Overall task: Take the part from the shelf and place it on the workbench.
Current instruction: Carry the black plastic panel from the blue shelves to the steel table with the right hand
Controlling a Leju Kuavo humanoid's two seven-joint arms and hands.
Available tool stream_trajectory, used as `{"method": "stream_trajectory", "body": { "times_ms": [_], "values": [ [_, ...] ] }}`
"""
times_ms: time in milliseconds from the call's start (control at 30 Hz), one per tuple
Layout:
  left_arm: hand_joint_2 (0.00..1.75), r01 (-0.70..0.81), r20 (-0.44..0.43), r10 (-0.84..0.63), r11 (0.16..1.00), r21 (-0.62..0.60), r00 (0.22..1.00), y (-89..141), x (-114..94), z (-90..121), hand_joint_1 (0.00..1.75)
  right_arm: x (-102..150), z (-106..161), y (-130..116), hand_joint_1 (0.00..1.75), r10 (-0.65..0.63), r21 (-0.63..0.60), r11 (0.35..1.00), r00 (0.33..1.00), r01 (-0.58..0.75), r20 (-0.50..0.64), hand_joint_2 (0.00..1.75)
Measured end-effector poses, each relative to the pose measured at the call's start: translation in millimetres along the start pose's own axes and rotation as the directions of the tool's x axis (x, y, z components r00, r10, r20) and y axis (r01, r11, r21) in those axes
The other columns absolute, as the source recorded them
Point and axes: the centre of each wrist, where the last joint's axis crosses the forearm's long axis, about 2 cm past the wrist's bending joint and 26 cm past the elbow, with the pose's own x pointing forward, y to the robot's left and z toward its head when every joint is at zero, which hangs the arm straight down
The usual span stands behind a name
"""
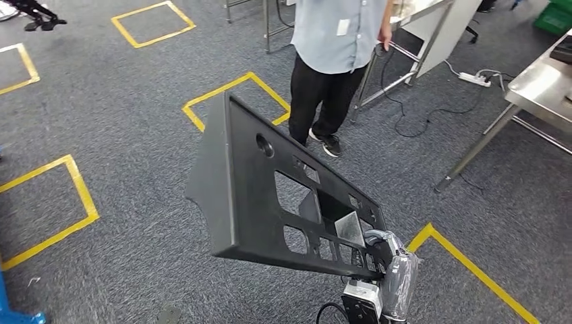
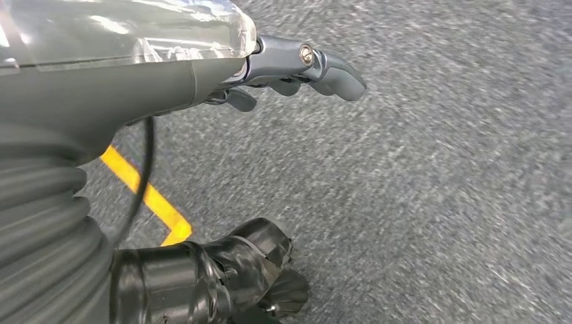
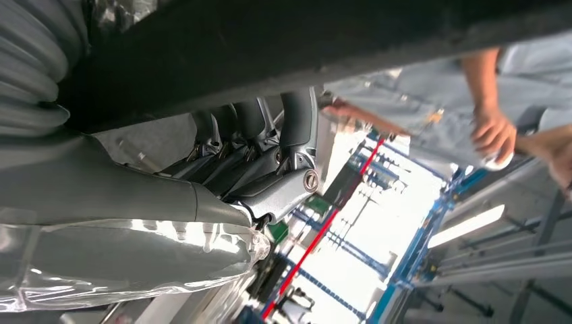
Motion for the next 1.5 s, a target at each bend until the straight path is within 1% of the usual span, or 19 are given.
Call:
{"method": "stream_trajectory", "body": {
  "times_ms": [267,933,1267,1500],
  "values": [
    [1.75,-0.001,0.007,0.001,1.0,-0.001,1.0,-0.3,2.3,-1.2,0.0,0.6,-0.6,0.3,1.75,0.0,0.0,1.0,1.0,0.0,0.002,1.75],
    [1.75,-0.002,0.01,0.002,1.0,-0.008,1.0,-0.5,-0.5,0.5,0.0,0.4,-0.6,2.0,1.75,-0.003,0.014,1.0,1.0,0.003,0.006,1.75],
    [1.75,-0.004,0.023,0.004,1.0,-0.007,1.0,0.0,3.1,-1.9,0.0,0.8,-1.2,2.6,1.75,-0.004,0.015,1.0,1.0,0.004,0.008,1.75],
    [1.75,-0.005,0.019,0.005,1.0,-0.013,1.0,-0.5,-0.1,0.2,0.0,1.5,-1.7,4.1,1.75,-0.008,0.02,1.0,1.0,0.008,0.009,1.75]
  ]
}}
